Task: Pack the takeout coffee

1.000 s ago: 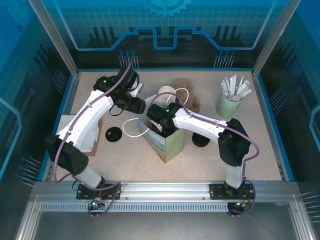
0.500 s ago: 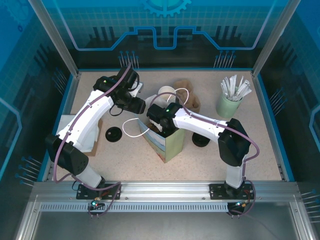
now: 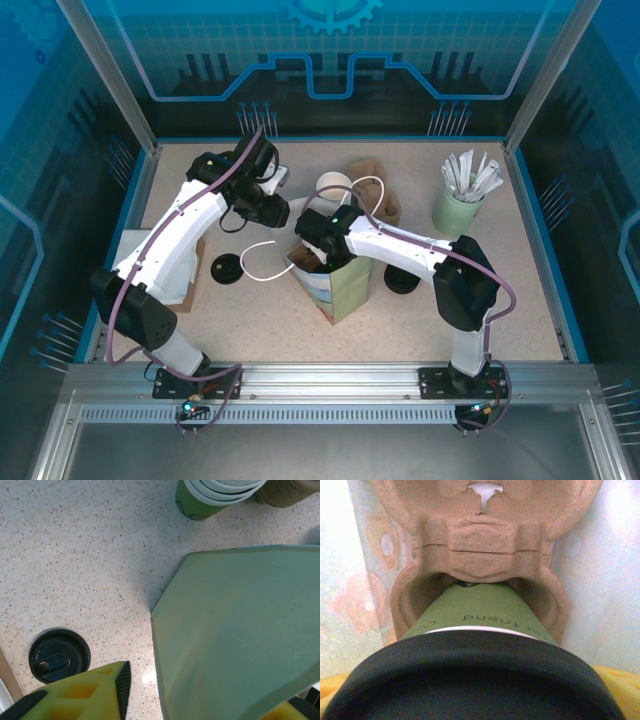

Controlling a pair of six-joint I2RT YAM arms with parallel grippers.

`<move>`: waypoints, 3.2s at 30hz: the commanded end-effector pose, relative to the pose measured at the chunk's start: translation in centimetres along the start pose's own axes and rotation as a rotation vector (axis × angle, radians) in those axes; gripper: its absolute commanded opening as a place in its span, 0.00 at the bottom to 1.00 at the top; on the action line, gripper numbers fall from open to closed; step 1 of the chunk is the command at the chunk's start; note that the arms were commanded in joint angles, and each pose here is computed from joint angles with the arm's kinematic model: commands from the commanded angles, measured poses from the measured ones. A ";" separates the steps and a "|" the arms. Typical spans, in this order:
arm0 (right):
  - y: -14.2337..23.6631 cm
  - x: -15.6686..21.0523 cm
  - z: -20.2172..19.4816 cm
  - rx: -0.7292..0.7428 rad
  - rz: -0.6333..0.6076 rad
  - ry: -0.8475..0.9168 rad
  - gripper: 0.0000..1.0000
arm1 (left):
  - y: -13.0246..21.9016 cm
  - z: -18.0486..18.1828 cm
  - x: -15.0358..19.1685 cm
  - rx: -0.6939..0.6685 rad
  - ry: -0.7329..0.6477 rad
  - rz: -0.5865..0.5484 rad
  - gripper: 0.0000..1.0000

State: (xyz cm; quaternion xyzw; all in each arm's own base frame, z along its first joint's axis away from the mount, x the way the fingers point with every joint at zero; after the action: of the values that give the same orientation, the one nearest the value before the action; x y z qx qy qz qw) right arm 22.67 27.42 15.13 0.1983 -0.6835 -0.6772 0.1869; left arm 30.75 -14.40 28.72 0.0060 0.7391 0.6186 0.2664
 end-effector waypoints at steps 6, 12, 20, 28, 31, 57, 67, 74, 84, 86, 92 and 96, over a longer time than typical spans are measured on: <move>1.8 -0.3 -0.9 0.006 0.011 -0.077 1.00 | 1.4 -0.7 -0.2 0.031 -0.026 -0.048 0.25; 3.3 -0.7 -1.1 -0.012 0.000 -0.104 1.00 | 1.7 -1.1 -0.2 0.034 -0.031 -0.055 0.14; 4.7 -1.3 -1.1 -0.025 -0.027 -0.125 1.00 | 1.9 -1.3 -0.3 0.020 -0.031 -0.058 0.13; 6.5 -1.9 -1.2 -0.022 -0.071 -0.130 1.00 | 1.8 -1.2 -0.3 0.008 -0.022 -0.046 0.13; 7.7 -2.1 -1.1 -0.037 -0.098 -0.128 1.00 | 1.6 -1.2 -0.3 0.009 -0.020 -0.041 0.14; 23.9 3.5 -7.2 -0.048 -0.549 -0.238 0.93 | 1.2 -1.4 -1.4 0.030 -0.007 -0.051 0.56; 24.5 7.8 -15.5 0.277 -0.587 -0.439 0.75 | 5.0 -0.6 -1.5 0.104 0.087 -0.184 0.75; 20.9 8.1 -20.0 0.454 -0.484 -0.498 0.65 | 8.1 -0.1 0.4 0.120 0.137 -0.295 0.82; 16.3 4.7 -25.4 0.508 -0.452 -0.546 0.48 | 10.0 0.1 4.4 0.116 0.174 -0.378 0.86; 15.6 3.9 -26.1 0.489 -0.446 -0.548 0.45 | 9.9 0.1 5.1 0.114 0.184 -0.374 0.86; 13.6 1.9 -27.8 0.445 -0.440 -0.568 0.41 | 9.3 0.2 6.1 0.106 0.203 -0.354 0.86; 12.7 0.9 -29.0 0.434 -0.424 -0.581 0.39 | 9.2 0.3 6.2 0.103 0.208 -0.351 0.87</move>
State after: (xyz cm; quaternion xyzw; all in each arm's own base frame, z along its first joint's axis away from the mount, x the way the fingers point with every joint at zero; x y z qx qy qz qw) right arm 35.36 2.62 28.27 0.1656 -0.7887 -0.5602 -0.1917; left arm 22.80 -10.06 34.65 -0.1610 0.7800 0.5271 0.2966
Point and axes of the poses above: each hand's point on the last joint's axis, 136 mm out from that joint toward the fingers, its own y axis back along the fingers, its own z axis along the line the jaws close on, x = y × z, the point moved 6 cm from there along y, back along the fingers, and after that the axes turned 6 degrees about -y, right-handed, at the moved point
